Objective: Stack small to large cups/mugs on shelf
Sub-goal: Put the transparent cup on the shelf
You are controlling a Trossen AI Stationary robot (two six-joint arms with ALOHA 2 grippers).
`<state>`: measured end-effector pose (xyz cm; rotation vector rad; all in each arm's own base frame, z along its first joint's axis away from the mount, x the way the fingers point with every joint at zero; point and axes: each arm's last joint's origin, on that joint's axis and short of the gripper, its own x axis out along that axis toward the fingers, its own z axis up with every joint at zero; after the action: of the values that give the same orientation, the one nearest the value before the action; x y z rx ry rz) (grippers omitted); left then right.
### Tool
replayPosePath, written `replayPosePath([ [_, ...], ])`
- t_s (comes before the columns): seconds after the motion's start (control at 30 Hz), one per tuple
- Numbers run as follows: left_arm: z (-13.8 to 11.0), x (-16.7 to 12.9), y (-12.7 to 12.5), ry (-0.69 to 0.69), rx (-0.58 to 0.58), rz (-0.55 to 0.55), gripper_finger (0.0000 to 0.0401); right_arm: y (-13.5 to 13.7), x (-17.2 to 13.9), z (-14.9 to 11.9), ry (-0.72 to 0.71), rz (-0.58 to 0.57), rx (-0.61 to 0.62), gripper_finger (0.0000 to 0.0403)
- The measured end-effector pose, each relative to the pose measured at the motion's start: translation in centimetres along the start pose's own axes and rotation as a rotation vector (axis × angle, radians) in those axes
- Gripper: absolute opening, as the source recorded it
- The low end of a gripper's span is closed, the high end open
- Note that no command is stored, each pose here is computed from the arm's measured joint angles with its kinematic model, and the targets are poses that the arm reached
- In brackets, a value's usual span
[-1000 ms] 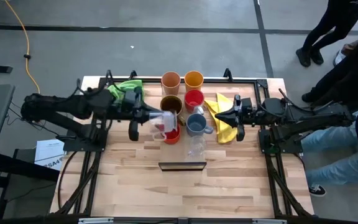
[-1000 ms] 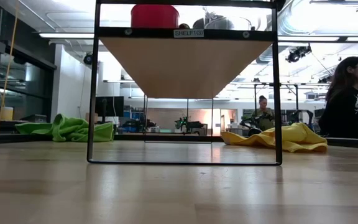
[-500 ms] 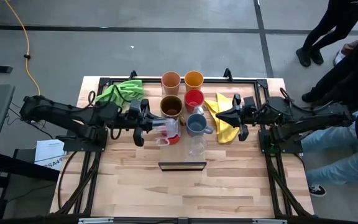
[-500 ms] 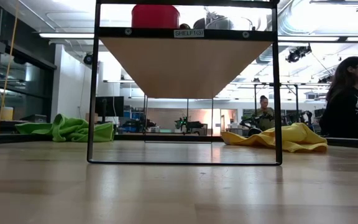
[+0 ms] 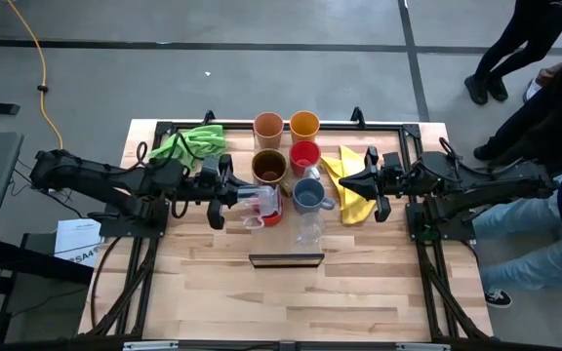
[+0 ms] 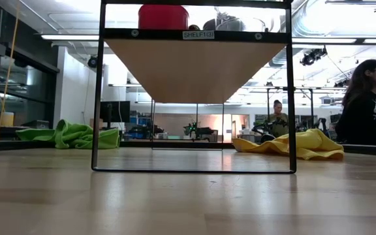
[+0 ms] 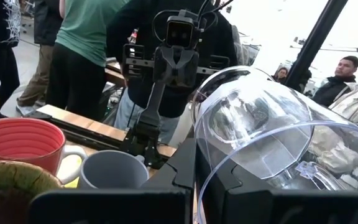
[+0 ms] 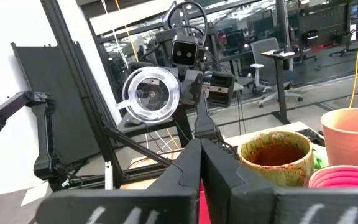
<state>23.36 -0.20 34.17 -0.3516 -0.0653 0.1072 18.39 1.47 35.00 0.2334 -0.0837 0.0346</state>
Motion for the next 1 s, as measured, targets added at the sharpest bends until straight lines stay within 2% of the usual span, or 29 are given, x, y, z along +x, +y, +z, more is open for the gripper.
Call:
replayPosePath([
  [0.57, 0.5, -0.7, -0.1, -0.011, -0.033, -0.005, 0.0, 0.0, 0.0, 0.0, -0.001, -0.002, -0.007, 0.0],
  [0.77, 2.5, -1.3, -0.9, 0.181, -0.091, 0.069, 0.0, 0.0, 0.0, 0.0, 0.0, -0.002, 0.0, 0.0],
  [1.0, 4.7, -0.7, -3.8, 0.477, -0.221, 0.174, 0.0, 0.0, 0.0, 0.0, 0.0, -0.003, 0.0, 0.0],
])
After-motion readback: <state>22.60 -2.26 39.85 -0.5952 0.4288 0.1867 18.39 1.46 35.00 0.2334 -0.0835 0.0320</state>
